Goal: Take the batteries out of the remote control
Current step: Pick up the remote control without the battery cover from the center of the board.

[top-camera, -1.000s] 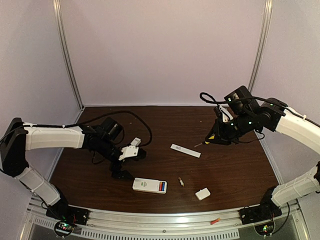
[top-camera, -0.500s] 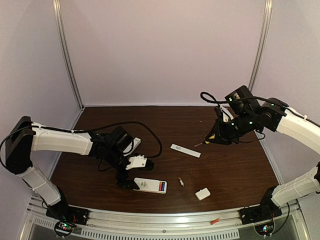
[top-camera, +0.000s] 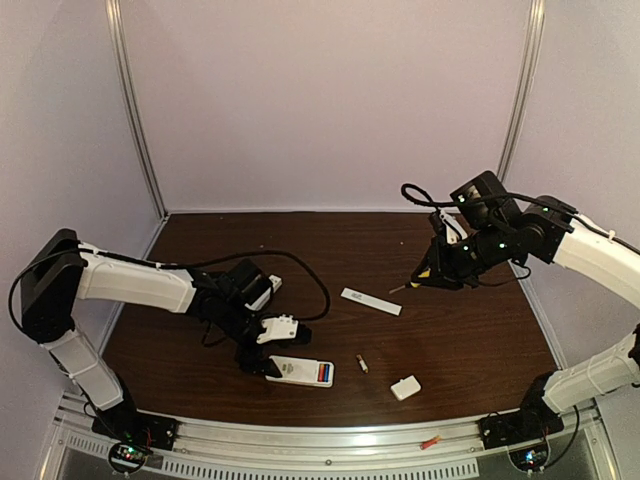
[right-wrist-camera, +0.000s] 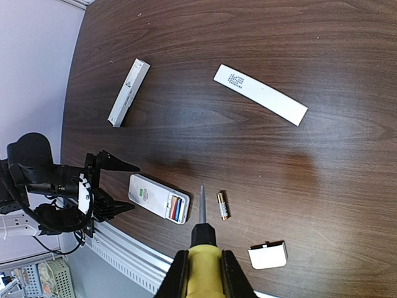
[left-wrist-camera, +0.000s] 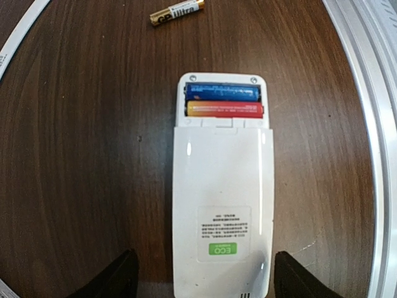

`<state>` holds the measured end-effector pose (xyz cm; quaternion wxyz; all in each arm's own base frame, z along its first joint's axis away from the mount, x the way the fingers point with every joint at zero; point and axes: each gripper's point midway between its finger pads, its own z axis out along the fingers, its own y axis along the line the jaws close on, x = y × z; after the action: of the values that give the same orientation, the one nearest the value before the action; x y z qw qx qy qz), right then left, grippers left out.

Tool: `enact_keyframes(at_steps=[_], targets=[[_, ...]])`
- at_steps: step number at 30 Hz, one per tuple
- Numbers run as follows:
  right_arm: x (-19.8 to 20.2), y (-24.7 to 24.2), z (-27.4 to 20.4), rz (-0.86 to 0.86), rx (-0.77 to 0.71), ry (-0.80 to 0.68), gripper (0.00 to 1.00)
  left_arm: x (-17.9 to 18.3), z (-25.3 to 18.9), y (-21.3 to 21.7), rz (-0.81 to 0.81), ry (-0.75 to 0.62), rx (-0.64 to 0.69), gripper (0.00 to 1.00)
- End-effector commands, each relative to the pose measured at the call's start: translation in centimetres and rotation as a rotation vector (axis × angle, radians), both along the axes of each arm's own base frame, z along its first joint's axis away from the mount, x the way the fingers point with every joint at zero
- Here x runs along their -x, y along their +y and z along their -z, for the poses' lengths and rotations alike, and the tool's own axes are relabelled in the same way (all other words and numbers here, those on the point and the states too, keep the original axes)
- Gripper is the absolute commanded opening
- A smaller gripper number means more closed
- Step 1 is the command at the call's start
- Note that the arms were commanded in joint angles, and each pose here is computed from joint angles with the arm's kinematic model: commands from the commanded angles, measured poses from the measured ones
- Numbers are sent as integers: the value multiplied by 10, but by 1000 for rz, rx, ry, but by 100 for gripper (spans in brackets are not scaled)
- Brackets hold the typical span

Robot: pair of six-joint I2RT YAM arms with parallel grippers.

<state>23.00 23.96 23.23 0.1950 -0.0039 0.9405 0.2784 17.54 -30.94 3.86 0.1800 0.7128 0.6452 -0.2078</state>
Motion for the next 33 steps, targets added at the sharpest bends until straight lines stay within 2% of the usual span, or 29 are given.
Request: enact_keyframes(at_steps=[1,3,14,23,33], targets=[[3,-5,-1,7,13,-8,0,-4,2,-5,-7,-16,9,73],[3,-6,0,8,15,-8,0,-4,2,-6,-11,-11,8,67],[6,-9,0,20,8,-10,0,-16,-8,-19,-103,-3,58,52],[6,-10,-2,30,-7,-18,0,-36,-28,-39,-205,-5,136,46],[4,-9,-3,28,-12,-28,0,-39,-36,-49,-249,37,163,45]])
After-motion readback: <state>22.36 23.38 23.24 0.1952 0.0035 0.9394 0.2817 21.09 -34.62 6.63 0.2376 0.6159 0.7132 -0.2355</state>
